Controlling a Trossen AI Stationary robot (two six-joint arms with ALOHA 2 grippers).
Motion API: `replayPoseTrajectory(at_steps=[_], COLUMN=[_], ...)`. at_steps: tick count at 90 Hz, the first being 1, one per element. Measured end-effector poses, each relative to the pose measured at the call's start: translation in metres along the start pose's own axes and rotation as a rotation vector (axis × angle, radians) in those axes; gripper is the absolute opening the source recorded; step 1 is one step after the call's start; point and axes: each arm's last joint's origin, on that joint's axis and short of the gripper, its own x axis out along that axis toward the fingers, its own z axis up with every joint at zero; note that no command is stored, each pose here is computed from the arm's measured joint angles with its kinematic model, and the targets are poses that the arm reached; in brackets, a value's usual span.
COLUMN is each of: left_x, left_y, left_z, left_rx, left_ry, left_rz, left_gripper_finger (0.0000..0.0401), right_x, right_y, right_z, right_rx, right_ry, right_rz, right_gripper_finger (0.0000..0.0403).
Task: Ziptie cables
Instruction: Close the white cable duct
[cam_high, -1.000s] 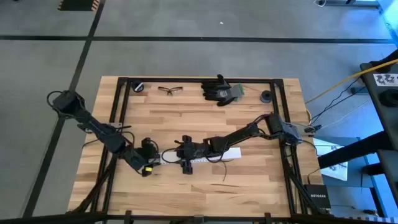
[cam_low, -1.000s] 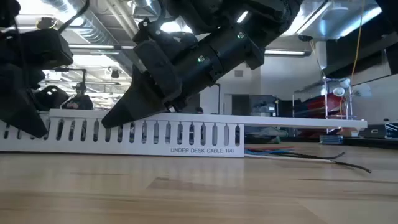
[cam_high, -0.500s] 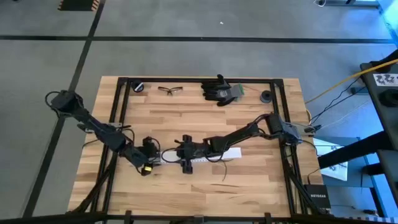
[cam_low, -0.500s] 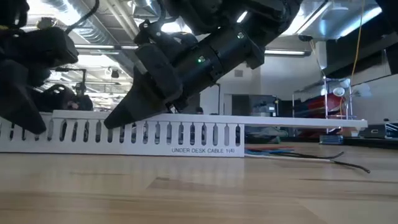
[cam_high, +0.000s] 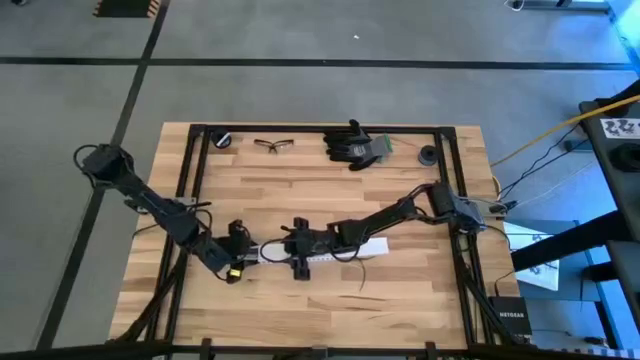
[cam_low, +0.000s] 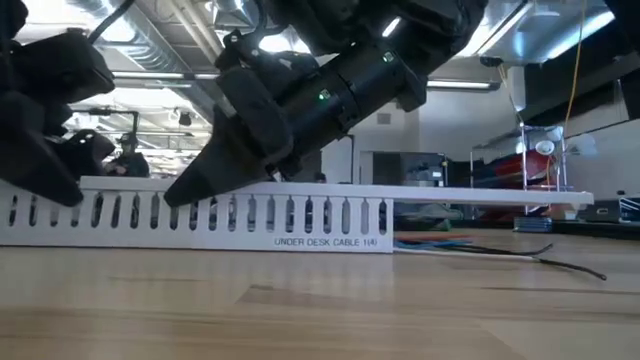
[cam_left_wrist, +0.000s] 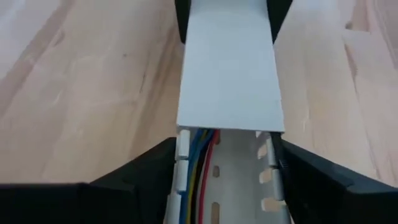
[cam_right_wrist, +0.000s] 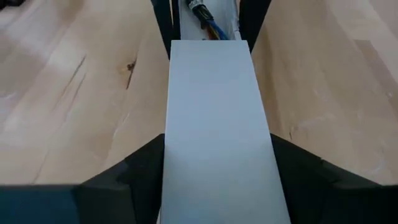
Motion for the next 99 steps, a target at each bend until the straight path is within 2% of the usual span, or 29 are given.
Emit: replayPoseTrajectory(at_steps=[20, 47, 64, 78, 93, 99], left_x=[0.000, -0.001, -0.009, -0.021, -0.029, -0.031], left_y=[0.000, -0.002, -0.004, -0.006, -0.014, -0.017], left_z=[-0.001, -0.001, 0.009, 0.017, 0.006, -0.001], left_rx=[0.030, 0.054, 0.078, 0.011, -0.037, -0.020], left_ry=[0.008, 0.059, 0.144, 0.209, 0.225, 0.225], left_rz=[-0.005, -0.039, -0.019, -0.006, -0.013, -0.001], left_gripper_finger=[0.0235, 0.0235, 0.0262, 0.0277, 0.0278, 0.0278], right_x=[0.006, 0.012, 0.012, 0.012, 0.012, 0.012], right_y=[-0.001, -0.001, -0.002, -0.002, -0.001, -0.001], right_z=[0.001, 0.000, 0.000, 0.000, -0.001, -0.001], right_rx=[0.038, 0.031, 0.028, 0.027, 0.011, 0.001], right_ry=[-0.071, -0.035, -0.031, -0.026, -0.019, -0.016], right_rz=[0.018, 0.015, 0.006, 0.004, 0.016, 0.022], right_gripper_finger=[0.0225, 0.0225, 0.0225, 0.0225, 0.0225, 0.0225])
